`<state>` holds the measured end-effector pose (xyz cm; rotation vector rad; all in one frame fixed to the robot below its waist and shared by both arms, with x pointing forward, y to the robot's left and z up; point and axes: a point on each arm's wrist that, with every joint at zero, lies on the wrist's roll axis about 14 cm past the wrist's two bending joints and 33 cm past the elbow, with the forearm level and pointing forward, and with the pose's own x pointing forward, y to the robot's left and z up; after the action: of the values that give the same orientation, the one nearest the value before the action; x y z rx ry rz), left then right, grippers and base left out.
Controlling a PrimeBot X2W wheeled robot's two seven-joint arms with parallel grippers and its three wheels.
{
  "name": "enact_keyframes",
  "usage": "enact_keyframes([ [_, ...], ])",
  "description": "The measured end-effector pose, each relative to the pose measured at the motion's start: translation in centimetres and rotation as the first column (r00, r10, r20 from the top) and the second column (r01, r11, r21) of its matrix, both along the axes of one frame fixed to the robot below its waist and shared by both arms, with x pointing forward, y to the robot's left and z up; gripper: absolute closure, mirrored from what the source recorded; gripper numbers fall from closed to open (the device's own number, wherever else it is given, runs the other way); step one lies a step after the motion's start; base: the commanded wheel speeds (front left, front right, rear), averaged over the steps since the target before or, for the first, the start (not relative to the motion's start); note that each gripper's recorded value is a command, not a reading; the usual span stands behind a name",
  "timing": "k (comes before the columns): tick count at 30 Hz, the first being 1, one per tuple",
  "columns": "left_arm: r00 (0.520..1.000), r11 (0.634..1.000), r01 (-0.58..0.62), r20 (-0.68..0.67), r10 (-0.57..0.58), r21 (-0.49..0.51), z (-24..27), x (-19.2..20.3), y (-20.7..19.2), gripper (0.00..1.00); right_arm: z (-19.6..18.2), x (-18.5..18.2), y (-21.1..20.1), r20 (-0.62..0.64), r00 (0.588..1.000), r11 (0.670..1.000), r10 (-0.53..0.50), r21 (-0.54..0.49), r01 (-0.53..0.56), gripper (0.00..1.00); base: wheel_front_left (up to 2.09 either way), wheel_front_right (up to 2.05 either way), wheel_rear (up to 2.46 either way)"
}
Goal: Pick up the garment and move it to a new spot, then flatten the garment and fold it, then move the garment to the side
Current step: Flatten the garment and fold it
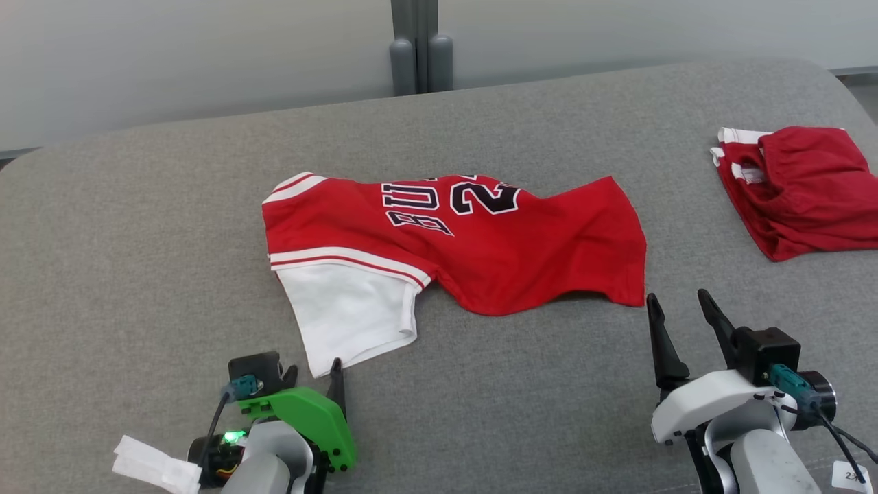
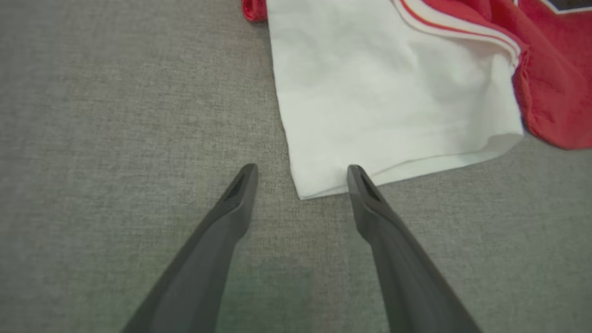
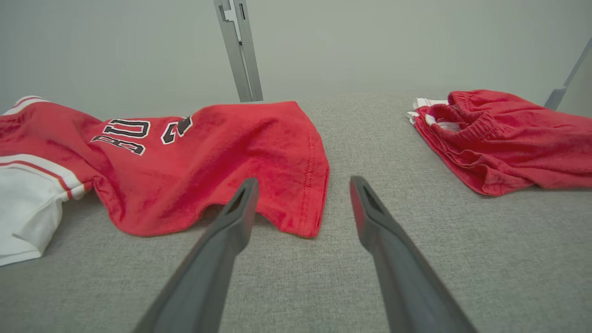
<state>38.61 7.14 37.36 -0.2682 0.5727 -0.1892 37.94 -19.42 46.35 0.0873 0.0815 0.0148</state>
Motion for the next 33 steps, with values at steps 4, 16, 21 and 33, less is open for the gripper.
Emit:
enact_keyframes([
  [4, 0.999, 1.0, 0.008, -0.037, -0.008, 0.006, -1.0, 0.5, -0.6, 0.55, -1.1, 0.3, -0.5, -0.039, 0.999, 1.0, -0.01, -0.018, 0.009, 0.0, 0.0, 0.0, 0.0],
  [16, 1.0, 1.0, -0.014, 0.013, 0.014, -0.018, -0.4, 1.0, -0.2, 1.0, -5.0, 3.2, -1.3, -0.232, 0.972, 0.998, -0.026, -0.058, 0.012, 0.0, 0.0, 0.0, 0.0],
  [21, 0.997, 0.999, -0.045, 0.062, 0.047, -0.029, 0.6, 1.0, 0.7, 1.0, -7.7, 3.5, -0.4, -0.342, 0.94, 0.999, -0.005, -0.052, -0.014, 0.0, 0.0, 0.0, 0.0],
  [33, 0.987, 0.993, -0.119, 0.106, 0.121, -0.021, 1.6, -0.2, 3.4, 1.0, -8.8, 4.4, 2.0, -0.384, 0.922, 0.998, 0.048, -0.016, -0.059, 1.0, 0.0, 0.0, 0.0],
])
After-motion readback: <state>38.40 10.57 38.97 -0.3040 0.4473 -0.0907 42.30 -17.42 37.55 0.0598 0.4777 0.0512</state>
